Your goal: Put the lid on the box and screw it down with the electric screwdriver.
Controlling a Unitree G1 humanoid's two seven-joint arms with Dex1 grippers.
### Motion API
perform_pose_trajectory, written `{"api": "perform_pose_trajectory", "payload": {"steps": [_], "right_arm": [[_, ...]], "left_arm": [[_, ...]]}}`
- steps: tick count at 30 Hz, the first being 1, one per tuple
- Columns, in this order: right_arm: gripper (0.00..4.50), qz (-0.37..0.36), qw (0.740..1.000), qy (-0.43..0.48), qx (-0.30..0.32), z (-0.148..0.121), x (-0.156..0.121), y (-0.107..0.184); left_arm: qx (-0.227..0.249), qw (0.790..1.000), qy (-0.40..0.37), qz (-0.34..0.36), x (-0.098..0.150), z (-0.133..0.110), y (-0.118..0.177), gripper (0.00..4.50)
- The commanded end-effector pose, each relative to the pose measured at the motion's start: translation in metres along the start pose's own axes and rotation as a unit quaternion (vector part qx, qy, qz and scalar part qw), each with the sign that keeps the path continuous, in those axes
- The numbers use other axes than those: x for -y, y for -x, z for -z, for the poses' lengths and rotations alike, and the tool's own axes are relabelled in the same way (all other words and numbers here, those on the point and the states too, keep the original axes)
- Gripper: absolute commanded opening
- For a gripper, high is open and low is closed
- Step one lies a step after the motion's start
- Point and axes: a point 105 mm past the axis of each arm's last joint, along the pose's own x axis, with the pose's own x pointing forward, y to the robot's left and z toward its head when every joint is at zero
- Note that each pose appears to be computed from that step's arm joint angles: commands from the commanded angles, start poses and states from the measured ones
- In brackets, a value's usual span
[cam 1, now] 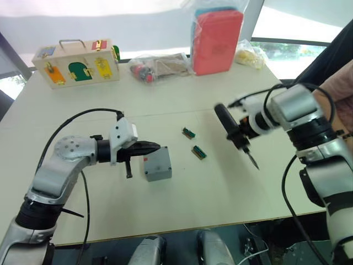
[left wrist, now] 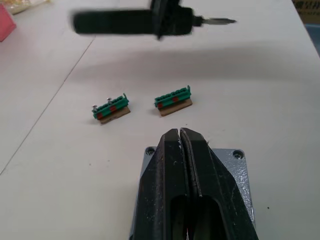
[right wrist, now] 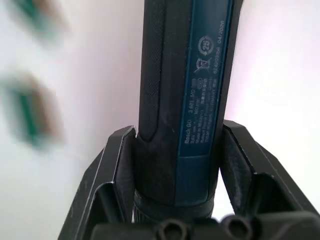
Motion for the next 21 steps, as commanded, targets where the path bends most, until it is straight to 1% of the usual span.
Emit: {"api": "perform_pose_trajectory", "payload": {"steps": [1,3,6,7,8,10,13,15,18,21], "right_arm": [[1.90,-0.074,0.954,0.069,0.283,-0.082,-0.050,0.039],[1.90,-0.085,0.925,0.059,0.366,-0.095,-0.061,0.048],[1.90,-0.099,0.889,0.054,0.444,-0.101,-0.076,0.052],[1.90,-0.100,0.877,0.070,0.465,-0.101,-0.084,0.051],[1.90,-0.128,0.850,0.094,0.502,-0.095,-0.099,0.053],[1.90,-0.156,0.818,0.092,0.546,-0.085,-0.115,0.054],[1.90,-0.168,0.807,0.136,0.550,-0.069,-0.137,0.041],[1.90,-0.169,0.807,0.139,0.549,-0.060,-0.146,0.030],[1.90,-0.169,0.807,0.136,0.550,-0.052,-0.155,0.020],[1.90,-0.164,0.814,0.135,0.540,-0.044,-0.158,0.010]], "left_arm": [[-0.005,1.000,-0.014,-0.010,-0.008,-0.007,0.012,0.00],[-0.011,1.000,-0.013,-0.009,-0.010,-0.005,0.014,0.00],[-0.018,1.000,-0.014,-0.006,-0.012,-0.004,0.017,0.00],[-0.020,1.000,-0.013,-0.005,-0.013,-0.004,0.019,0.00],[-0.024,1.000,-0.010,0.001,-0.012,-0.002,0.017,0.00],[-0.030,1.000,-0.002,0.009,-0.008,0.002,0.014,0.00],[-0.034,0.999,0.008,0.010,-0.004,0.008,0.014,0.00],[-0.042,0.999,0.016,0.008,-0.004,0.016,0.012,0.00],[-0.053,0.998,0.025,0.006,-0.002,0.027,0.009,0.00],[-0.061,0.998,0.034,0.008,0.000,0.037,0.003,0.00]]}}
